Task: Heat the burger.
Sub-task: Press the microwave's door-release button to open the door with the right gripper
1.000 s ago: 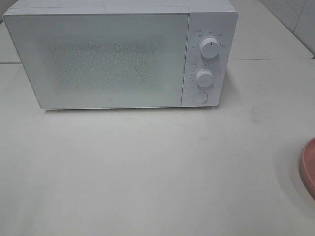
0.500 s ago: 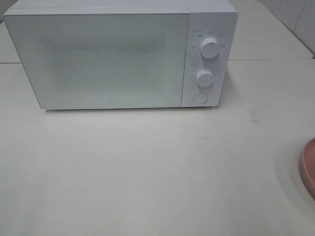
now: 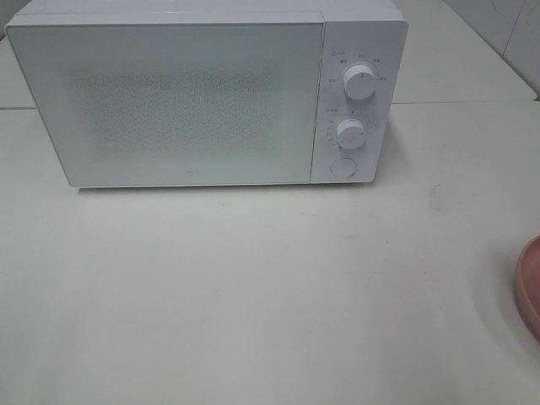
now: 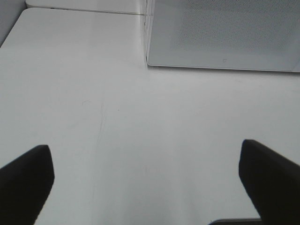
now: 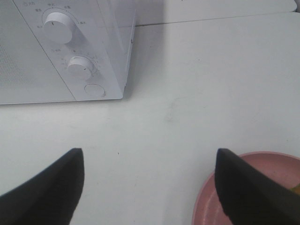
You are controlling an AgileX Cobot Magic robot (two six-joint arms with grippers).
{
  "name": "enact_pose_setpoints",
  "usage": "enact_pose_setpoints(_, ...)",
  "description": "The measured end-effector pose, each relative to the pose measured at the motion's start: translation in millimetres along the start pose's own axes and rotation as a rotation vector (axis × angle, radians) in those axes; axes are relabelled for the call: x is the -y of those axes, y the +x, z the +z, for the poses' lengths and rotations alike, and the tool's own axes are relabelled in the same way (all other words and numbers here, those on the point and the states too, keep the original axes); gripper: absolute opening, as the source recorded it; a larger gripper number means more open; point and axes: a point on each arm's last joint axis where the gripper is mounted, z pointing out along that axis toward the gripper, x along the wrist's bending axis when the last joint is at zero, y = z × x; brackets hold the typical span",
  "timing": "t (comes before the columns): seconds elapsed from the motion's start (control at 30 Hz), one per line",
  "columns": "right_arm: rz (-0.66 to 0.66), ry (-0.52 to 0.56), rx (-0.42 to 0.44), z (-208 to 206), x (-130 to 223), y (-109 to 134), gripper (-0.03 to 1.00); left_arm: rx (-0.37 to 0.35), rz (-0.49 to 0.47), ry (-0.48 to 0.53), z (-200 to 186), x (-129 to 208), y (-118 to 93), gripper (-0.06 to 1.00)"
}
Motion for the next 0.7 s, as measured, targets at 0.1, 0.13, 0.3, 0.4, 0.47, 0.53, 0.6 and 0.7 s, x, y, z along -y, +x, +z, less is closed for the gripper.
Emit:
enact_pose_setpoints(0.1, 0.000, 0.002, 0.000, 12.6, -2.7, 0.4, 0.75, 0.000, 0.000, 0.000, 0.0, 0.0, 0.0, 1.00)
enact_pose_setpoints(0.13, 0.000, 0.002, 0.000, 12.6, -2.7, 0.4, 0.75, 0.000, 0.000, 0.000, 0.0, 0.0, 0.0, 1.00)
enact_pose_setpoints(0.3, 0.000, -0.025, -0.004, 39.5, -1.8, 0.3, 0.75, 0.000, 0.000, 0.000, 0.0, 0.0, 0.0, 1.00)
enact_pose_setpoints(0.4, -0.013, -0.058, -0.008, 56.7, 3.9, -0.7, 0.75, 0.000, 0.000, 0.000, 0.0, 0.0, 0.0, 1.00)
enact_pose_setpoints(0.47, -0.015, -0.070, -0.010, 61.1, 5.7, -1.0, 0.75, 0.000, 0.000, 0.000, 0.0, 0.0, 0.0, 1.00)
enact_pose_setpoints(0.53, -0.018, -0.100, -0.016, 68.0, 7.9, -1.2, 0.75, 0.000, 0.000, 0.000, 0.0, 0.0, 0.0, 1.00)
enact_pose_setpoints(0.6, -0.020, -0.111, -0.018, 71.0, 9.2, -1.3, 0.75, 0.000, 0.000, 0.000, 0.0, 0.0, 0.0, 1.00)
enact_pose_setpoints(0.7, -0.023, -0.149, -0.026, 81.1, 14.0, -1.9, 0.75, 0.000, 0.000, 0.000, 0.0, 0.0, 0.0, 1.00)
